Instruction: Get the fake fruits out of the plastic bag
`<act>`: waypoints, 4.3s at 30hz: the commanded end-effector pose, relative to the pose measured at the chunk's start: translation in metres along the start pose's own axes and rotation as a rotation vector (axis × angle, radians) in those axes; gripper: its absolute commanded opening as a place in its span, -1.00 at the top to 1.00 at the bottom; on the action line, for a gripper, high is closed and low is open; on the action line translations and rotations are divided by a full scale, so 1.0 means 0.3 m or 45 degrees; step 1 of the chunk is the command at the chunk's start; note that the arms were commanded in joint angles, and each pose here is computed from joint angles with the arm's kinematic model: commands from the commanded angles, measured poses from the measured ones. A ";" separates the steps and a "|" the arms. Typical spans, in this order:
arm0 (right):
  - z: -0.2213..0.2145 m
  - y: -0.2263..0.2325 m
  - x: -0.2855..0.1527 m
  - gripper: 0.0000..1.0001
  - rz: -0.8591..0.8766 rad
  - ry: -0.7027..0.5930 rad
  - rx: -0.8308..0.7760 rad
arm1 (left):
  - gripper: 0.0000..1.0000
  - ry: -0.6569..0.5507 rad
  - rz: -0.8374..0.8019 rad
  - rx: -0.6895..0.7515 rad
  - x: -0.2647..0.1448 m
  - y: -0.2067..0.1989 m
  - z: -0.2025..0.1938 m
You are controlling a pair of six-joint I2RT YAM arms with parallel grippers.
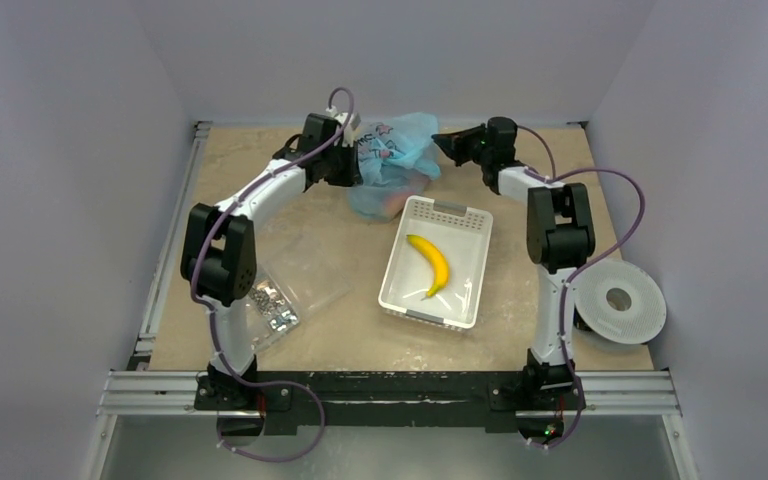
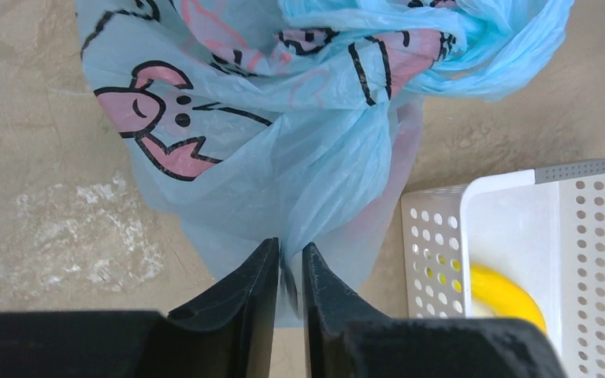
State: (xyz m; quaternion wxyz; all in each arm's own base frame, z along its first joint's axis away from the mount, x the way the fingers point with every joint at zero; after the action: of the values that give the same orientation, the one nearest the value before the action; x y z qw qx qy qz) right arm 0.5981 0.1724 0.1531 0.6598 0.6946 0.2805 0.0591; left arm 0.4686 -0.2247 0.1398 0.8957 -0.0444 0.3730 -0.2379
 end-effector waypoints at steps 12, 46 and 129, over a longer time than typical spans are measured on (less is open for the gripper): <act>-0.085 0.126 -0.176 -0.19 -0.059 -0.060 -1.438 | -0.53 -0.357 0.144 0.572 -0.245 -0.091 0.299; -0.339 0.107 -0.333 -0.44 0.768 -0.336 -3.191 | 0.31 -0.183 -0.208 1.229 0.152 -0.161 0.269; -0.273 0.235 -0.263 1.00 0.720 -0.082 -2.147 | -0.48 -0.368 -0.319 0.821 0.063 -0.230 0.407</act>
State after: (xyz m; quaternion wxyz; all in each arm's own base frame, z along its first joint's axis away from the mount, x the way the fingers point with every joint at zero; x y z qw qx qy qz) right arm 0.5213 0.2065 0.2095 0.9298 0.0482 -0.0066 0.3648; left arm 0.5370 -0.3146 0.2616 0.8872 0.0967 0.1074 -0.4382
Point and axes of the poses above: each gripper's point midway between its finger pads, its own x axis out along the fingers, its own y axis along the line the jaws close on, z = x × y, the point moved 1 cm from there along -x, back along the fingers, and after that the axes turned 4 degrees about x, right-handed, at the moved point
